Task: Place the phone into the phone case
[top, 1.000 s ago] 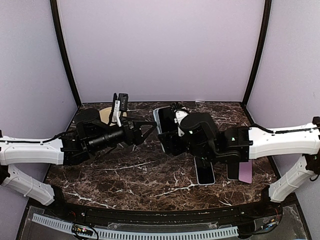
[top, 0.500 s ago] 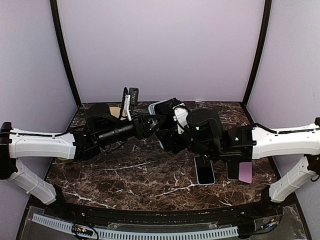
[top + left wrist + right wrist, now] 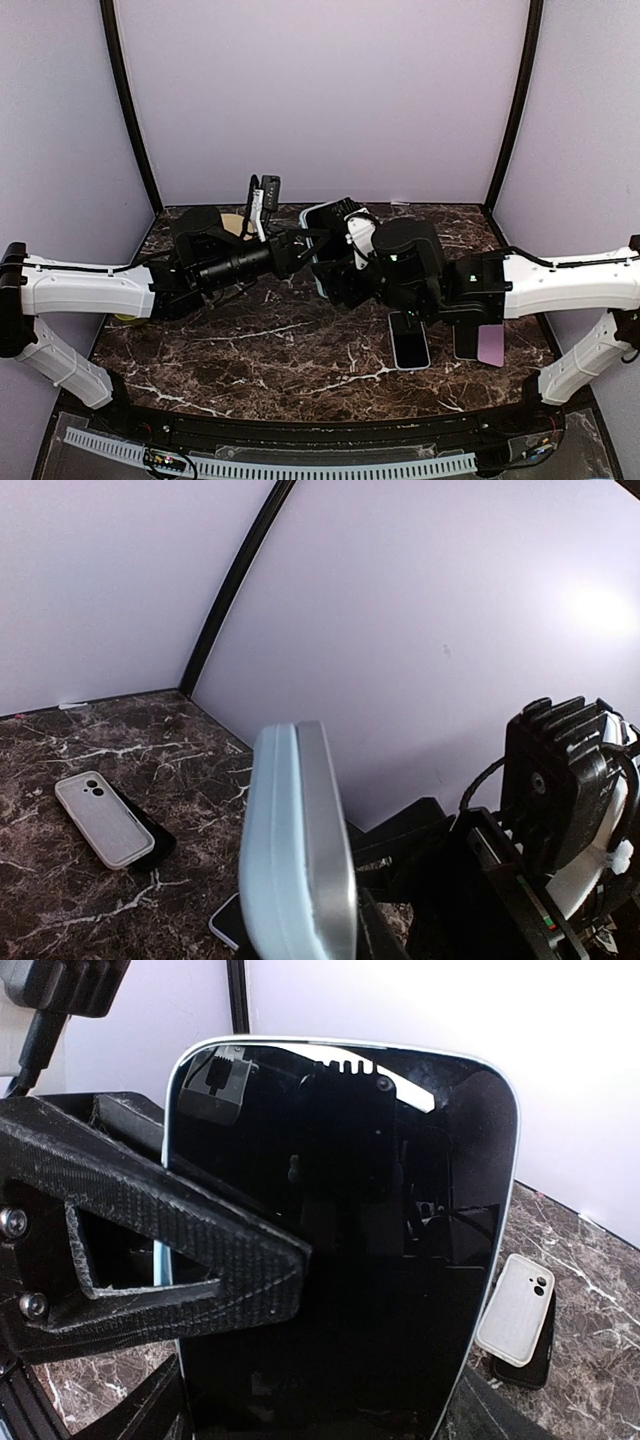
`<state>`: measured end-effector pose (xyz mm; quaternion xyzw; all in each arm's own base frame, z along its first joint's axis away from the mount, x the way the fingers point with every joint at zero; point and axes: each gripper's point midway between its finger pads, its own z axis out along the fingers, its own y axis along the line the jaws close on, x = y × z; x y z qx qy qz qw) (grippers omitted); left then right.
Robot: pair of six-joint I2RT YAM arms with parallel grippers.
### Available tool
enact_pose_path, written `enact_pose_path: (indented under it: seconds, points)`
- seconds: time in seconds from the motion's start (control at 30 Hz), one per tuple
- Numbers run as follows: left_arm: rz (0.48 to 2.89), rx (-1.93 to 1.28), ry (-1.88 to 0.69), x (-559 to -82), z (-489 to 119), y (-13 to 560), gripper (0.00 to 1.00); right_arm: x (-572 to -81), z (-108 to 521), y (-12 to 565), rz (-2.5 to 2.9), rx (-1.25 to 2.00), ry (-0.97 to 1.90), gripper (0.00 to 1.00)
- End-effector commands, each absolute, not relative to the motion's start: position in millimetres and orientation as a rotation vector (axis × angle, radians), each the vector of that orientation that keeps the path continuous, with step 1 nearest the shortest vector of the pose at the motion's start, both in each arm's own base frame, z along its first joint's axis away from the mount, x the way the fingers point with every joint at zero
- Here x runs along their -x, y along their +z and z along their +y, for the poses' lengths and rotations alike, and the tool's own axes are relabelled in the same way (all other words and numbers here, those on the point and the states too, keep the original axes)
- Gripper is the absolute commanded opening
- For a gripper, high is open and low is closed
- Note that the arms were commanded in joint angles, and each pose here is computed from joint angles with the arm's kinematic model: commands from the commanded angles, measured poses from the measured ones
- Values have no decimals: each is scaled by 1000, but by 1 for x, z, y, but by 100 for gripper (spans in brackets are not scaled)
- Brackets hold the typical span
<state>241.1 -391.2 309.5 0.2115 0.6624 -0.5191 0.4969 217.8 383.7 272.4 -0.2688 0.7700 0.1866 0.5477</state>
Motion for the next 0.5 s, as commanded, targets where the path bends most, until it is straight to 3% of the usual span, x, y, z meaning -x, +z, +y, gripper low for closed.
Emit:
enact_pose_path:
  seconds: [0.0, 0.07, 0.17, 0.2, 0.47]
  points:
    - [1498, -604, -1293, -220, -391, 333, 1, -219, 385, 309, 1753, 546, 536, 42]
    - [1485, -612, -1286, -219, -389, 336, 0, -219, 384, 309, 1754, 545, 546, 58]
    - [1453, -628, -1268, -216, -386, 343, 0, -217, 384, 311, 1756, 571, 579, 92]
    - [1440, -636, -1264, -215, -384, 346, 0, -217, 382, 308, 1769, 595, 584, 98]
    - [1202, -958, -1248, -161, -374, 371, 0, -147, 358, 341, 1560, 1123, 998, 99]
